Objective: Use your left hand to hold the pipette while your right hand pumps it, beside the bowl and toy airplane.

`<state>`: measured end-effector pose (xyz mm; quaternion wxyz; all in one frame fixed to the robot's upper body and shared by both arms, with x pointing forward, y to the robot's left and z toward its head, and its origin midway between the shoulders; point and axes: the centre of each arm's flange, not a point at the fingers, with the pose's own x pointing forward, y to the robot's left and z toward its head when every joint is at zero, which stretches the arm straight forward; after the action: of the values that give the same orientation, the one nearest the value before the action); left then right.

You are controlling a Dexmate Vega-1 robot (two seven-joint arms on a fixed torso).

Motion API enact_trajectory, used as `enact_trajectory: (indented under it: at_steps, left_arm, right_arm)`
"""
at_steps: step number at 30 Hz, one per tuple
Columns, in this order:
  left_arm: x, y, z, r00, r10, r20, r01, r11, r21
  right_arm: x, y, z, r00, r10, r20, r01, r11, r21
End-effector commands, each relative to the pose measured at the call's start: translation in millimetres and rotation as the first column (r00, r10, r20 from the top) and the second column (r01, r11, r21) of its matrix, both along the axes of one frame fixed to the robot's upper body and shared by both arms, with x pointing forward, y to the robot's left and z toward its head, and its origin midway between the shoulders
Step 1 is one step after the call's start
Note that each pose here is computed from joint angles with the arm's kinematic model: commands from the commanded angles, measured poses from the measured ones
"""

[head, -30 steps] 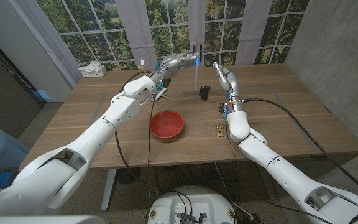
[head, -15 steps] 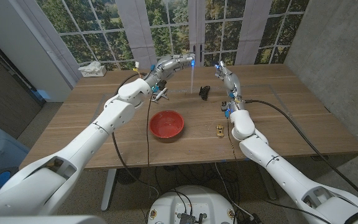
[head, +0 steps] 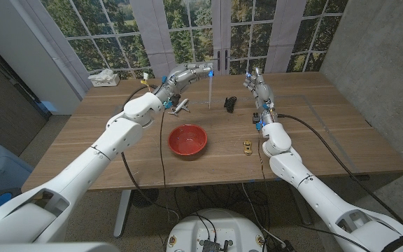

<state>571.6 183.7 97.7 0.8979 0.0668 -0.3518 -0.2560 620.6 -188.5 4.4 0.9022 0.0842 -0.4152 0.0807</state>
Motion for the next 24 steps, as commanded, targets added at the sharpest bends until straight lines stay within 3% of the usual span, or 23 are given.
enact_trajectory:
  at_steps: [1,14,24]
  left_arm:
    - [-19.9,16.1,-11.2,0.999,0.047,0.011,-0.047,0.999,-0.003]
    - [-34.7,33.7,-23.0,0.995,0.101,0.019,-0.101,0.995,-0.011]
    - [-42.0,50.0,-28.5,0.987,0.154,0.033,-0.154,0.988,-0.015]
  right_arm:
    - [6.6,-4.6,0.3,0.994,0.101,-0.041,-0.098,0.993,0.062]
    - [17.7,-9.2,0.1,0.972,0.224,-0.07,-0.21,0.963,0.169]
    - [21.6,-6.6,4.1,0.965,0.257,-0.06,-0.24,0.95,0.201]
